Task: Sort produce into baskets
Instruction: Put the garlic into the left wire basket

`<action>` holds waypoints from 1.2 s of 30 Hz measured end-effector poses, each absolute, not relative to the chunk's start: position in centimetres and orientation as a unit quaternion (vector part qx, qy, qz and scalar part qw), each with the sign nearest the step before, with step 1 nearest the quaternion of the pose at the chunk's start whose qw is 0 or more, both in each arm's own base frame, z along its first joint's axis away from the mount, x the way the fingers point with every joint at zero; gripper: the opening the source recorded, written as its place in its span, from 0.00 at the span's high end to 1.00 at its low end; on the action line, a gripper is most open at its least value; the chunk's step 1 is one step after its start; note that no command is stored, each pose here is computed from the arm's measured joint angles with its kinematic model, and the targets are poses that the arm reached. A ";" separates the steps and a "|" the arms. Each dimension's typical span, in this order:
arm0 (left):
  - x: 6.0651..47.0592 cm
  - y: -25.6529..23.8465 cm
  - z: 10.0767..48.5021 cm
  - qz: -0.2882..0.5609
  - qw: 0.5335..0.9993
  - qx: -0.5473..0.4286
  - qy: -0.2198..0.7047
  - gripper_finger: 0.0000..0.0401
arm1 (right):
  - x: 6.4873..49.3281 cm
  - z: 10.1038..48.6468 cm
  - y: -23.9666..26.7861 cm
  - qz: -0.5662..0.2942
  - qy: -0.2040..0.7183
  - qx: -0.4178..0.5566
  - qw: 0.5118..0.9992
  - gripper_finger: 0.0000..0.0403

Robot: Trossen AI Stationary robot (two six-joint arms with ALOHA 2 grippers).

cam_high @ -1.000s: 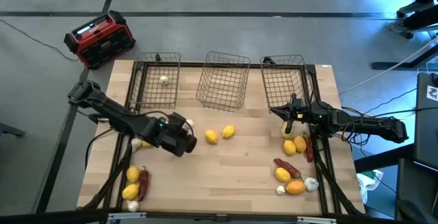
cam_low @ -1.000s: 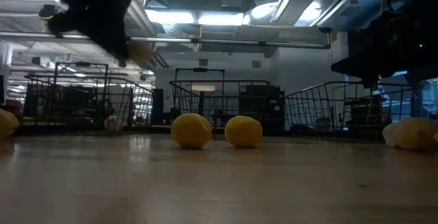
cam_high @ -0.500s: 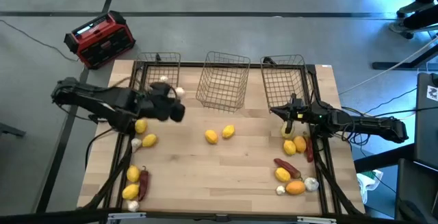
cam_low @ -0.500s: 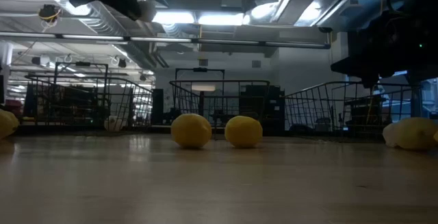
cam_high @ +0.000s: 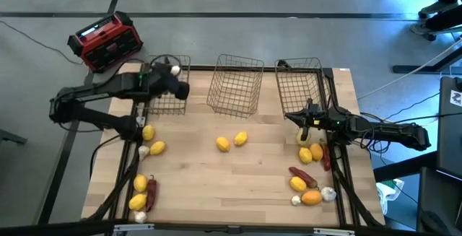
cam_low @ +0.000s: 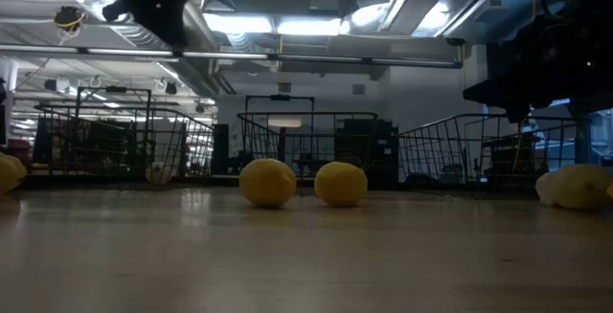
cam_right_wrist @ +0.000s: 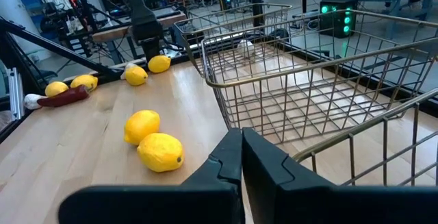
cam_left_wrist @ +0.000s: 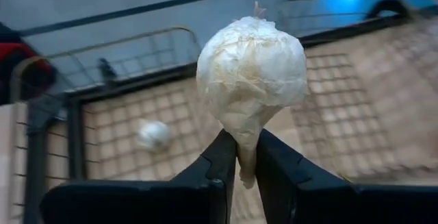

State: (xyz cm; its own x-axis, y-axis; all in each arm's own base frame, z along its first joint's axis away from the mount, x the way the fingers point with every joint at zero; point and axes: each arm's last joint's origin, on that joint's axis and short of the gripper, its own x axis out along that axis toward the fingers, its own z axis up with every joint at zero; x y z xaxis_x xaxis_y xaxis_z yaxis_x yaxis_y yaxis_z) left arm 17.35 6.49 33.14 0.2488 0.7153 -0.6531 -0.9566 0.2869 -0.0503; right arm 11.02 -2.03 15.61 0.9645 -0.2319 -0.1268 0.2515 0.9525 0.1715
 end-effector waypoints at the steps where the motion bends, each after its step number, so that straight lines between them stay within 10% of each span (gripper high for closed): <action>1: 17.3 7.0 33.1 0.560 0.751 -0.224 0.271 0.89 | 11.0 15.6 -2.0 -0.122 0.053 0.093 0.987 0.96; 36: 15.5 16.9 21.3 0.526 0.570 -0.337 0.534 0.89 | 11.0 15.5 -2.0 -0.118 0.056 0.103 0.986 0.96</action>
